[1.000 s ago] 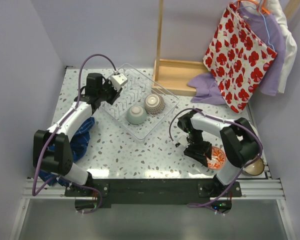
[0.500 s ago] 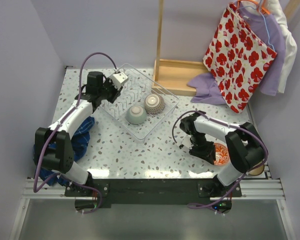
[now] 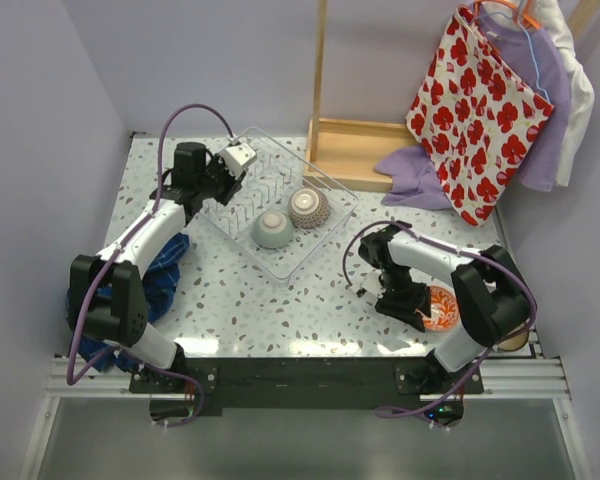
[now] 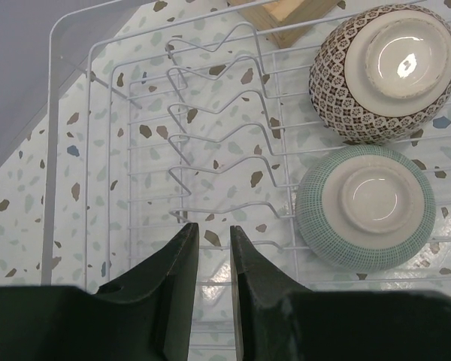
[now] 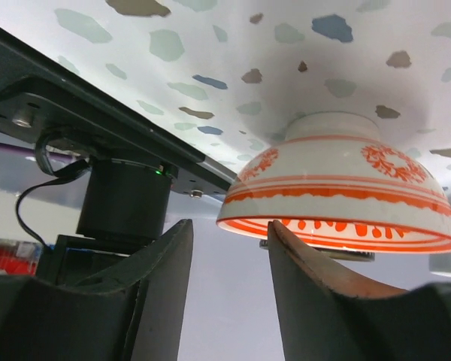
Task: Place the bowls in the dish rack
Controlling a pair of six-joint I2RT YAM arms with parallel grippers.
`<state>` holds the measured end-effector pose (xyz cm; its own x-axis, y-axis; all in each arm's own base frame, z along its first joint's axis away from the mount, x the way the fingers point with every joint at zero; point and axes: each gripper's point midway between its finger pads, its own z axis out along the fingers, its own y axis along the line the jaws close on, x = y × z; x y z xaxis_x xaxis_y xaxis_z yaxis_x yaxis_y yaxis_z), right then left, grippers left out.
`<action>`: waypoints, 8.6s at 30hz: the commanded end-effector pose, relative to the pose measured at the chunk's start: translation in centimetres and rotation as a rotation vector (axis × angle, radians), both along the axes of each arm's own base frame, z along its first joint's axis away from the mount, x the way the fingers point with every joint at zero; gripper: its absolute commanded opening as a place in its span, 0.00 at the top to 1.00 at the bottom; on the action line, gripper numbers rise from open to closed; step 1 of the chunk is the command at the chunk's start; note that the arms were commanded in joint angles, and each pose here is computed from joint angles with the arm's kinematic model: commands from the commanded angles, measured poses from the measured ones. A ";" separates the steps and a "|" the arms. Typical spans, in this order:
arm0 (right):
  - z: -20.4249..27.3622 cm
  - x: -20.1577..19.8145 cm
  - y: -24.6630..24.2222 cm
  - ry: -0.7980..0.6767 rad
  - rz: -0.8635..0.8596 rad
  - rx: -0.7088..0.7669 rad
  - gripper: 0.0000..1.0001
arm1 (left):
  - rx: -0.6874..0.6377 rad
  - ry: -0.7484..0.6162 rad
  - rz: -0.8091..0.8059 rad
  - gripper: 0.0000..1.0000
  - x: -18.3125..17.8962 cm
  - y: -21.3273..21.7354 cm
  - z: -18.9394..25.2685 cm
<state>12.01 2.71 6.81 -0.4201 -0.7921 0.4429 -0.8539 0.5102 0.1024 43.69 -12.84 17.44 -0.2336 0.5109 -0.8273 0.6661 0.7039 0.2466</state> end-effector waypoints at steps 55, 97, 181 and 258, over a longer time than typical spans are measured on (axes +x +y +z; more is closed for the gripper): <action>-1.6 9.0 6.8 -0.313 0.123 0.179 0.69 | -0.060 -0.080 0.000 0.72 0.3 -0.7 2.4; 24.4 20.0 35.1 -0.116 -0.150 1.811 1.00 | -0.095 -0.045 0.083 1.00 -4.4 1.5 5.3; 11.2 25.5 40.2 0.384 -0.433 1.737 0.57 | -0.227 0.155 -0.033 1.00 -5.7 -1.6 -0.9; 13.7 26.6 5.1 -1.112 -0.473 0.601 0.50 | -0.279 0.150 -0.207 0.99 -1.1 -7.7 -0.1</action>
